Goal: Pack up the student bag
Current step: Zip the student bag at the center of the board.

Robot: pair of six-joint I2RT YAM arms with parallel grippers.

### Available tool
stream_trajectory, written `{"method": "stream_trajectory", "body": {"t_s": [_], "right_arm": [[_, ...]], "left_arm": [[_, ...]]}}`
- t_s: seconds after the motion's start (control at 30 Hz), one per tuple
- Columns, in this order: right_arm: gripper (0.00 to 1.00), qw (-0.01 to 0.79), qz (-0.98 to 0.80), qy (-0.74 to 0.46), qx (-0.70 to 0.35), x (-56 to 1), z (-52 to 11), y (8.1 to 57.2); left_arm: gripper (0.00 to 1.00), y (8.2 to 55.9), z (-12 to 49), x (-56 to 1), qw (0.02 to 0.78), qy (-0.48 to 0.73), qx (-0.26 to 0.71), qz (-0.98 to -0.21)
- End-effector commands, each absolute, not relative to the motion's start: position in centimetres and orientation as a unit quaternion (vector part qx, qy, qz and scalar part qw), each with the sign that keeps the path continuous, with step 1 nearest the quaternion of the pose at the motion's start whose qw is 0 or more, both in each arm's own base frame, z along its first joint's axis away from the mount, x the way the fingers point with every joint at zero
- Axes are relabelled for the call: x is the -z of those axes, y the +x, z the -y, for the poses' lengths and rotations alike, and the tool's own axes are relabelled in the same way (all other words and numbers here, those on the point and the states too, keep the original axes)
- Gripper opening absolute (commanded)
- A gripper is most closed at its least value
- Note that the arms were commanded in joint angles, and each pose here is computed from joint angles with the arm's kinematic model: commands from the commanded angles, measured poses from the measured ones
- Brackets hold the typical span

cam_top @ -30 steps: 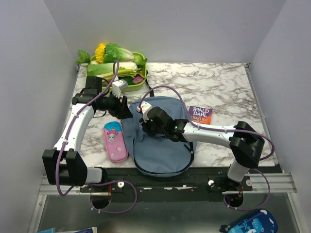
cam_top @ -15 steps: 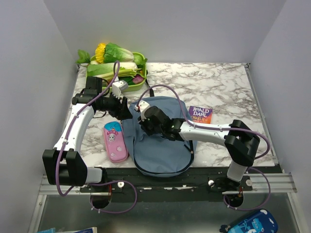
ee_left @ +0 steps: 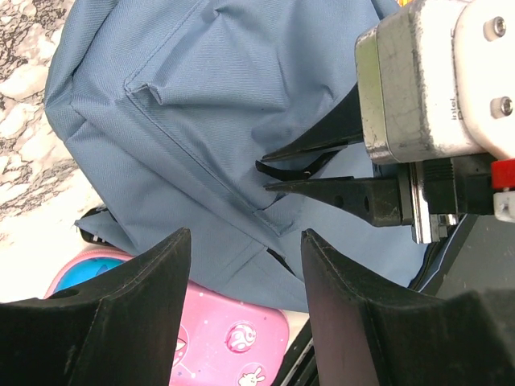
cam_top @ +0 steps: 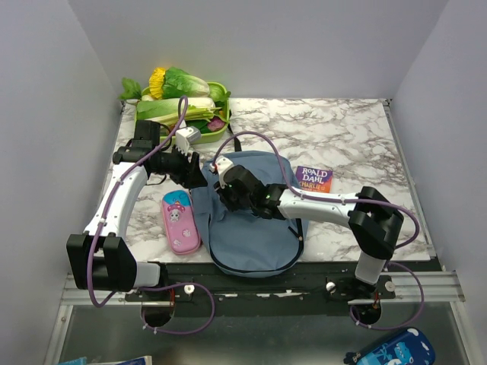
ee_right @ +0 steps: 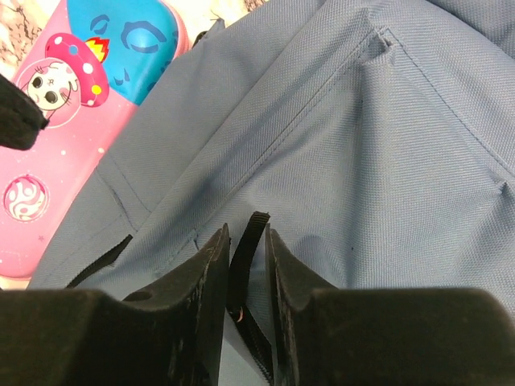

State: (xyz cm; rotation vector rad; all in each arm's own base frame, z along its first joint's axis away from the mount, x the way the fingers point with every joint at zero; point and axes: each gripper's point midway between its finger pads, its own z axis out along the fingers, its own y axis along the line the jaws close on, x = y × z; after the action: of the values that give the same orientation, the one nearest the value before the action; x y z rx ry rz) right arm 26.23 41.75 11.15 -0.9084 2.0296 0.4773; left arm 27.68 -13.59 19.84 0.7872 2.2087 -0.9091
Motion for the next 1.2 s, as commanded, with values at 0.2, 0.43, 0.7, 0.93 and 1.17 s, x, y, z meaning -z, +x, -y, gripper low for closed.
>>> {"method": "stream_trajectory", "body": {"t_s": [0.2,0.43,0.7,0.93,1.17], "right_arm": [[0.01,0.442,-0.806,-0.346,-0.189,-13.4,-42.3,26.8],[0.01,0.468,-0.801,-0.319,-0.195,-16.2,-41.0,26.7],[0.01,0.47,-0.818,-0.277,-0.182,-15.6,-38.6,26.5],[0.01,0.469,-0.833,-0.247,-0.16,-14.4,-36.6,26.9],[0.01,0.472,-0.836,-0.2,-0.198,-16.3,-35.4,28.4]], "left_arm": [[0.74,26.4,14.7,-20.7,0.317,0.333,0.355,-0.814],[0.83,22.4,18.4,-18.5,0.287,0.412,0.361,-0.786],[0.84,20.7,19.9,-16.5,0.276,0.46,0.354,-0.766],[0.87,21.3,19.4,-14.7,0.277,0.493,0.329,-0.756],[0.96,22.8,20.0,-13.7,0.31,0.492,0.324,-0.747]]}}
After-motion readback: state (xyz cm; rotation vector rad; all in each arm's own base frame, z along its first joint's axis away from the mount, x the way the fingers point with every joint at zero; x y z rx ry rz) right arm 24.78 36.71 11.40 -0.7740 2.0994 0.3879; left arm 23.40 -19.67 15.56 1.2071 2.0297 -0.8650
